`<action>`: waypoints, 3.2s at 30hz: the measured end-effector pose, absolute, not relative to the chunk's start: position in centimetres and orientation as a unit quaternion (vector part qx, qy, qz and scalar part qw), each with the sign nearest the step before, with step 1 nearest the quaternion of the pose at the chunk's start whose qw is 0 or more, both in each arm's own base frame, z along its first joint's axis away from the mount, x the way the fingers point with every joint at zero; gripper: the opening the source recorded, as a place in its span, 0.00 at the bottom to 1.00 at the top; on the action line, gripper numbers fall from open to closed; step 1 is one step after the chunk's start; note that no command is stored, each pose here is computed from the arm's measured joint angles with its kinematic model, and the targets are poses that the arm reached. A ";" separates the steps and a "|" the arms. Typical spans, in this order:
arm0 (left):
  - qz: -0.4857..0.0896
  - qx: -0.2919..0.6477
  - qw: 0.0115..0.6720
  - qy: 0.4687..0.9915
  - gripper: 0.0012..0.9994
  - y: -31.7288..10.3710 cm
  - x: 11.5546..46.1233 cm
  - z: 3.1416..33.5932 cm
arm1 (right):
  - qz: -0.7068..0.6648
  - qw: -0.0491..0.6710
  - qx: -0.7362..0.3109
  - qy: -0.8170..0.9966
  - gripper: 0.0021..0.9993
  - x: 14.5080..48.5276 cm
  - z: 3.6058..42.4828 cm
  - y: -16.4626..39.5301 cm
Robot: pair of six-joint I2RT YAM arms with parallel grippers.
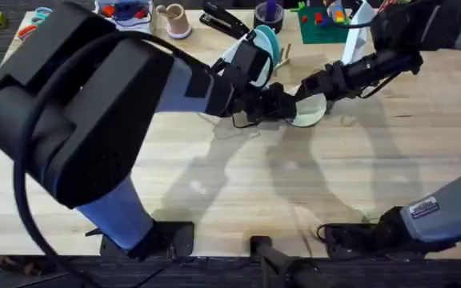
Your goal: Pick up the plates from the table one by one and place each into a slot on the dish rack.
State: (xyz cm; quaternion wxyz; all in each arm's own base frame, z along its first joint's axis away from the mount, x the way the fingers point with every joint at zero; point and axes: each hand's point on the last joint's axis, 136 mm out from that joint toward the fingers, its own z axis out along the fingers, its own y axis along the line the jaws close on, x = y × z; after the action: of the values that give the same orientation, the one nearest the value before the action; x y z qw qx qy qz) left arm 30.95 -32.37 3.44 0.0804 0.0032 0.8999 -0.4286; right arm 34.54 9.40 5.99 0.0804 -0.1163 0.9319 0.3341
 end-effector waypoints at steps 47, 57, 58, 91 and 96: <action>-0.336 0.028 0.188 0.923 0.04 -25.8 28.0 13.8 | 0.238 0.129 -0.144 0.952 0.03 33.1 17.2 7.1; -0.267 0.076 0.278 0.920 0.04 -20.4 24.8 19.2 | 0.148 0.199 -0.183 0.951 0.03 33.5 24.9 6.5; -0.261 0.086 0.288 0.917 0.04 -19.9 24.4 19.8 | 0.141 0.204 -0.186 0.951 0.03 33.5 25.4 6.5; -0.109 0.139 0.386 0.906 1.00 -12.4 22.2 25.4 | 0.083 0.271 -0.232 0.931 0.03 34.7 30.4 7.4; -0.107 0.138 0.387 0.906 1.00 -12.3 22.2 25.4 | 0.076 0.290 -0.243 0.923 0.03 35.4 31.0 7.8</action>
State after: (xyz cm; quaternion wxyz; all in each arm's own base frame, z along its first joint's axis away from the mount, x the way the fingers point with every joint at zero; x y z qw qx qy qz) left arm 22.21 -12.34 25.44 0.3866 0.1381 0.9055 -0.1070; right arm 35.39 7.82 31.05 0.2899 -0.2430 0.9226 0.0760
